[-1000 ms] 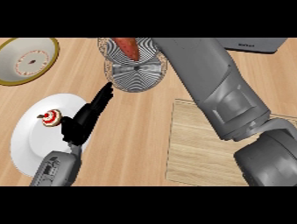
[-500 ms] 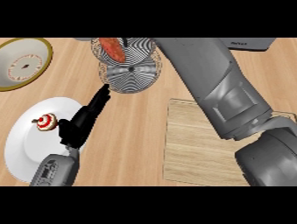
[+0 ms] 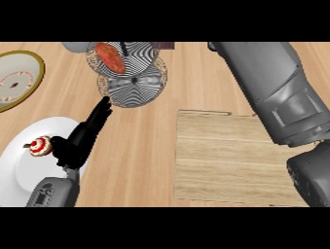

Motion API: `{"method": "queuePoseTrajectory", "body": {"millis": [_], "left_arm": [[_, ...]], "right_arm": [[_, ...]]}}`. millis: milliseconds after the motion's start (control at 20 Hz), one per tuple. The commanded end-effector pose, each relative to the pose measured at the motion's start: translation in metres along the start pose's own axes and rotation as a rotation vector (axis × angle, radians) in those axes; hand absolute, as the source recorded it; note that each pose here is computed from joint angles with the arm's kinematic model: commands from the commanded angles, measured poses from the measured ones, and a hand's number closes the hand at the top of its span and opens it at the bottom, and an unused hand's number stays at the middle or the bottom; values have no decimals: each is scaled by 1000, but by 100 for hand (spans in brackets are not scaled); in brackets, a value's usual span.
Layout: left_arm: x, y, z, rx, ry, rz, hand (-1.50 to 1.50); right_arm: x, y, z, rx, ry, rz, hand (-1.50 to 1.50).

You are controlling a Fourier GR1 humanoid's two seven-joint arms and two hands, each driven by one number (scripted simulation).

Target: Pick the sweet potato from the tray and place it in the tiered basket

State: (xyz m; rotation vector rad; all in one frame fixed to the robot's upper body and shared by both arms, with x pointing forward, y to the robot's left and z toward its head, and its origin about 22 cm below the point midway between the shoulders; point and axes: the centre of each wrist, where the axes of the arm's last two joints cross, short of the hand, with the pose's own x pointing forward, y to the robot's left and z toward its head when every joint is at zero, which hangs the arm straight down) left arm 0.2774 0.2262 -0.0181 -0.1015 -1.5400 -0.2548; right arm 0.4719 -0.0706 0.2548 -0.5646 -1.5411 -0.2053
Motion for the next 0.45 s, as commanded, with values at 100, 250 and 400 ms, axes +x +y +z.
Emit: {"method": "queuePoseTrajectory", "body": {"millis": [100, 250, 400], "left_arm": [[-12, 9, 14, 60, 30, -5, 0], [-10, 17, 16, 68, 25, -3, 0], [-9, 17, 26, 50, 34, 21, 0]], "right_arm": [[-32, -68, -46, -69, -49, -95, -150], [-46, -92, -53, -30, -40, -87, -150], [-68, -152, -76, -4, -30, -52, -150]]}}
